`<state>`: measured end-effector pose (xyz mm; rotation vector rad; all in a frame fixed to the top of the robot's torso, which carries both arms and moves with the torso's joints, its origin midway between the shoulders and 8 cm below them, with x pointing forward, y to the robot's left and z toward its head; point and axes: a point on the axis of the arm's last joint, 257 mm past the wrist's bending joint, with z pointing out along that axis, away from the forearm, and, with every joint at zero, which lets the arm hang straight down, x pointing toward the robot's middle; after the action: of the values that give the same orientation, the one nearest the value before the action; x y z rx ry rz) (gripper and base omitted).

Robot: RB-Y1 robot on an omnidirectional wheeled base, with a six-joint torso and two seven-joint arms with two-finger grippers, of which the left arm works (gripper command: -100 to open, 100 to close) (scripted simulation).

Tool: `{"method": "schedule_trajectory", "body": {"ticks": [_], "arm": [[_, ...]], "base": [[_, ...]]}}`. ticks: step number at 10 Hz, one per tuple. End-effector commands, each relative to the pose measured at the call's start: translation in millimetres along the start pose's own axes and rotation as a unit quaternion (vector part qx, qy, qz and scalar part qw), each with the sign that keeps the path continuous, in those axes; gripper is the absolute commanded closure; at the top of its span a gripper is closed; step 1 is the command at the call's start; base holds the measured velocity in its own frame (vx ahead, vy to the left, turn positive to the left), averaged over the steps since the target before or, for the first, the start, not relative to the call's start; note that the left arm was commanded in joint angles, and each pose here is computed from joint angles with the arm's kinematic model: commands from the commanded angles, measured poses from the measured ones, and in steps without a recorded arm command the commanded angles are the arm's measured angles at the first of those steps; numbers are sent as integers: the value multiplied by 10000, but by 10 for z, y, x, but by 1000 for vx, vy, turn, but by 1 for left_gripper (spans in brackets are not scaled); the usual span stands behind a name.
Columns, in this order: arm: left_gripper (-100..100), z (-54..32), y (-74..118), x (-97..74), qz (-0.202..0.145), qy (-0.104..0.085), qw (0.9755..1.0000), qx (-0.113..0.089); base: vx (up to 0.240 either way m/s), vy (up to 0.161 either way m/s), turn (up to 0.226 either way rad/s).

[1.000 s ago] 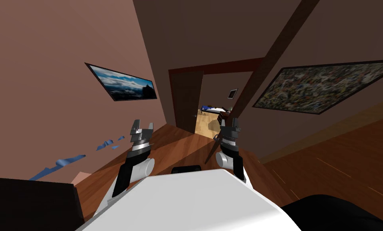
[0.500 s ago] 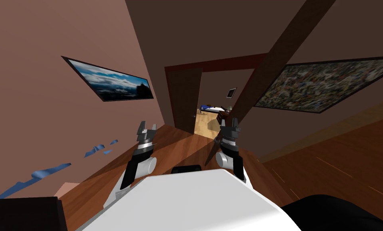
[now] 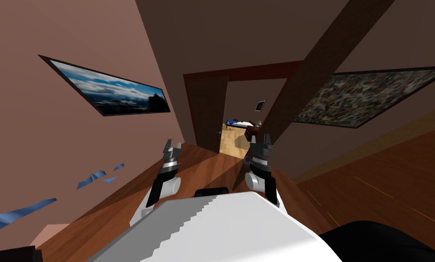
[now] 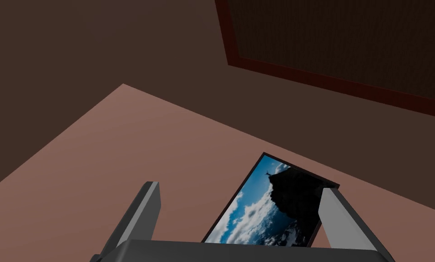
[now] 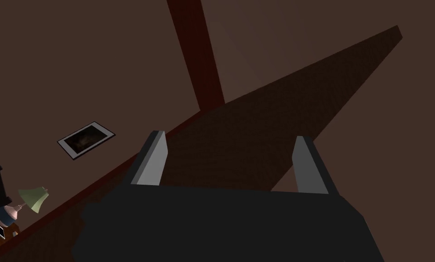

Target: Pull the door open

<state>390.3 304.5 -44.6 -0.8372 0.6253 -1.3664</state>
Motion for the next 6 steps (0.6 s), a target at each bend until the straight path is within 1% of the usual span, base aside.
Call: {"method": "schedule_trajectory", "body": {"ticks": [1,5,6], "arm": [[-100,-9,142,27,1,39,9999,-101],[-100,-49,501,90,5,133,9993,-350],[-100,-49,501,90,5,133,9993,-350]], "base": [[107,-14,-61],[97,-2,-74],[62,7,-23]]}}
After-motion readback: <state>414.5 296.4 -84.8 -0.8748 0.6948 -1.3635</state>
